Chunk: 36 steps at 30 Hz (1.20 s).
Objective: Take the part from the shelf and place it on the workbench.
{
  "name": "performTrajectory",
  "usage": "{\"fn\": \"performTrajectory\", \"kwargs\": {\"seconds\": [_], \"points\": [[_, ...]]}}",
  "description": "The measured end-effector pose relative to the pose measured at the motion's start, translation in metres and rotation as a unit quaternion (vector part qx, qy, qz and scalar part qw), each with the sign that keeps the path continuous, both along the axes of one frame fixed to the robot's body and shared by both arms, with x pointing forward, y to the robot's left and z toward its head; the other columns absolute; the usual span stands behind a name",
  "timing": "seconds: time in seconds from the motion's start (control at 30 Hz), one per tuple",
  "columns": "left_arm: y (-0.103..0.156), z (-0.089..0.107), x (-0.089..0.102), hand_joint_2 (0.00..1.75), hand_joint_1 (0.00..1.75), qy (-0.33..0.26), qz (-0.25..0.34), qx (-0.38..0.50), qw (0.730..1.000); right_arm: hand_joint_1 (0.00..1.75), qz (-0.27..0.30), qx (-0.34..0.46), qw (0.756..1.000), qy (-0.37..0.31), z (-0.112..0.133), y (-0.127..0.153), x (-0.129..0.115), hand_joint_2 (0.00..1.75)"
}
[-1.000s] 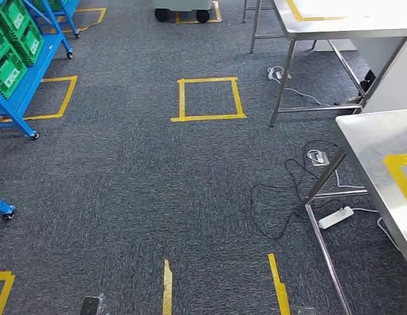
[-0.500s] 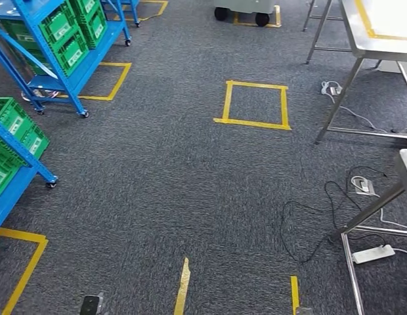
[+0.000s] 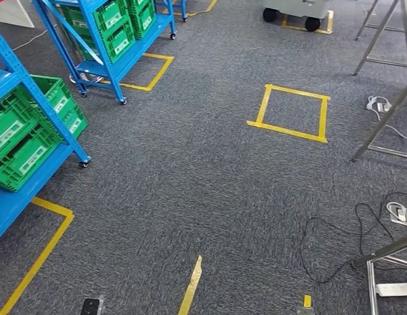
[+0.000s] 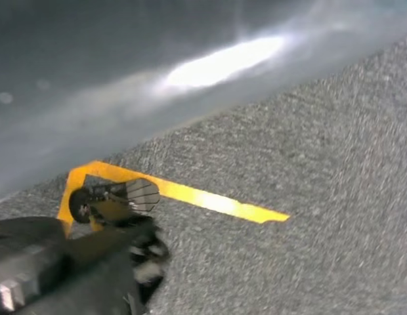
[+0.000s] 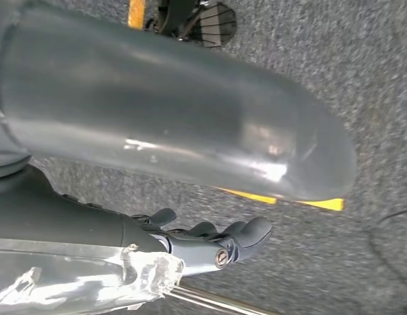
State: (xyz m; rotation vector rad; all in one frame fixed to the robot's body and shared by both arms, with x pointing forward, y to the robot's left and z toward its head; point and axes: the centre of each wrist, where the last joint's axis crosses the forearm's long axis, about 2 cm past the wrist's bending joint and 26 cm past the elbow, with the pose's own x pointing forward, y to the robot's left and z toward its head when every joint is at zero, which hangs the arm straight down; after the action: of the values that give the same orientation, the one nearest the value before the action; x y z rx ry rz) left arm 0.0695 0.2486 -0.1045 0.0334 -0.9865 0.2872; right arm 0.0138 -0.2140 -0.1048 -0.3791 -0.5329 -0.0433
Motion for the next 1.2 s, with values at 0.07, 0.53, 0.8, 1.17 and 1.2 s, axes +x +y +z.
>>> {"fn": "performTrajectory", "kwargs": {"seconds": [0.07,0.53,0.8,1.17,1.2], "points": [[0.0004,0.0001,0.0009,0.0,0.0,-0.001,0.001,0.001,1.0,0.0,0.0,0.0,1.0,-0.001,0.0,0.0,0.0008,0.0],[-0.0019,0.0001,-0.001,0.0,0.0,0.0,0.005,-0.001,1.0,0.0,0.0,0.003,1.0,-0.001,0.0,-0.0001,0.0017,0.0],[-0.0003,0.0,-0.0011,0.0,0.0,0.0,0.007,0.0,1.0,0.0,0.0,0.004,1.0,0.001,-0.0001,0.0001,0.0,0.0],[0.0016,-0.0005,-0.0038,0.0,0.0,0.003,0.01,0.004,1.0,0.0,0.002,0.004,1.0,-0.003,0.0002,0.0008,0.004,0.0],[0.0012,-0.0005,-0.0036,0.0,0.0,0.003,0.01,0.004,1.0,0.0,0.002,0.004,1.0,-0.003,0.0003,0.0008,0.0044,0.0]]}}
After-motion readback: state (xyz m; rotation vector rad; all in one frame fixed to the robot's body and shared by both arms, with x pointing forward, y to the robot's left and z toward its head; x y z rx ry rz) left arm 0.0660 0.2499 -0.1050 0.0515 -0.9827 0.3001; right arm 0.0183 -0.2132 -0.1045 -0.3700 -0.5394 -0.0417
